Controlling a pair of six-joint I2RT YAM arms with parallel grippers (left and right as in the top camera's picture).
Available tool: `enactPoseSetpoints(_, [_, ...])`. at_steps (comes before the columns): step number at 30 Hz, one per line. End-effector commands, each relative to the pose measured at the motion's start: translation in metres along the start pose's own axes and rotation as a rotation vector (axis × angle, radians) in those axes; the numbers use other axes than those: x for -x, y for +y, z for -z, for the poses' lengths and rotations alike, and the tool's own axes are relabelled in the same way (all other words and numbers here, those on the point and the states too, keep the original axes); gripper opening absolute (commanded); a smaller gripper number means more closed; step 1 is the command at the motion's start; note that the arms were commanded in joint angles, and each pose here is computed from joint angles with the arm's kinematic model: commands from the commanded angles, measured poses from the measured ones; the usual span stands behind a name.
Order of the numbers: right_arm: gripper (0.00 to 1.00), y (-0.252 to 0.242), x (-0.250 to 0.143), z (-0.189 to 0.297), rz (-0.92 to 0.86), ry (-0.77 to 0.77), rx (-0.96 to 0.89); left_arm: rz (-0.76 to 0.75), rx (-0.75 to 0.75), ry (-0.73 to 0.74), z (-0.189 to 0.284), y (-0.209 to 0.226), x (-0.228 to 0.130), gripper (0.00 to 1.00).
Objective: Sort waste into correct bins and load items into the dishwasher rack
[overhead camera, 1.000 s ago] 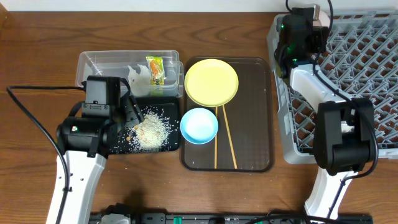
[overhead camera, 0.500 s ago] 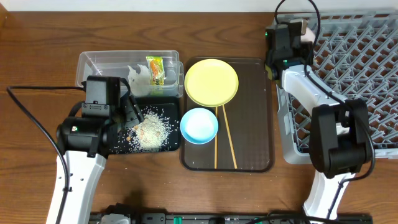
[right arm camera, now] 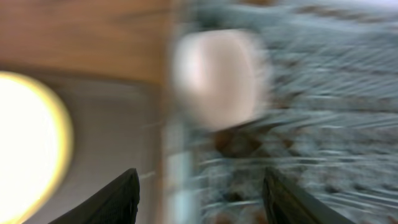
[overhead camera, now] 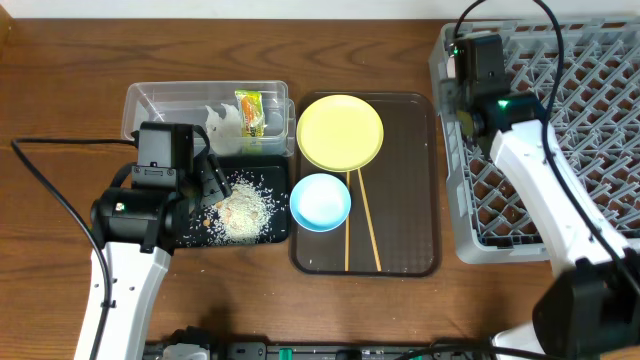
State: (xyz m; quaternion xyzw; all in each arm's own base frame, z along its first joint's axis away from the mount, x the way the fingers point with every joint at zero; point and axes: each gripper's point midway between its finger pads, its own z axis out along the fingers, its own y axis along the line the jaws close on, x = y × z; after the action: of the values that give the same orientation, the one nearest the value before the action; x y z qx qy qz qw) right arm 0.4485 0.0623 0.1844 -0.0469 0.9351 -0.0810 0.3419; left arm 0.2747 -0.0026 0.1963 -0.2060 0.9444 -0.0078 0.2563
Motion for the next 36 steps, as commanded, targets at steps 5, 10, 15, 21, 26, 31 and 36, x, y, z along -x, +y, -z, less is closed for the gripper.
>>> enactPoseSetpoints(5, [0.61, 0.140, -0.063, 0.035, 0.050, 0.236, 0.575, 0.072, 0.132, -0.012, 0.003, 0.029, 0.000, 0.76])
enactPoseSetpoints(10, [0.59, 0.182, -0.109, 0.029, 0.105, 0.348, 0.602, 0.099, 0.152, -0.007, 0.002, 0.036, 0.000, 0.77])
enactPoseSetpoints(15, [0.51, 0.213, -0.152, 0.017, 0.137, 0.462, 0.582, 0.099, 0.152, -0.007, 0.002, 0.036, 0.000, 0.77])
enactPoseSetpoints(21, [0.20, 0.229, -0.184, -0.003, 0.132, 0.559, 0.539, 0.099, 0.151, -0.007, 0.002, 0.036, 0.000, 0.77])
enactPoseSetpoints(26, [0.01, 0.226, -0.164, -0.001, 0.109, 0.501, 0.534, 0.098, 0.152, -0.006, 0.002, 0.036, 0.000, 0.77])
enactPoseSetpoints(31, [0.01, 0.182, -0.090, 0.012, 0.055, 0.299, 0.438, 0.099, 0.152, -0.006, 0.002, 0.036, 0.000, 0.77])
enactPoseSetpoints(36, [0.01, 0.075, -0.001, 0.029, -0.070, -0.004, 0.115, 0.099, 0.152, -0.006, 0.002, 0.036, 0.000, 0.77])
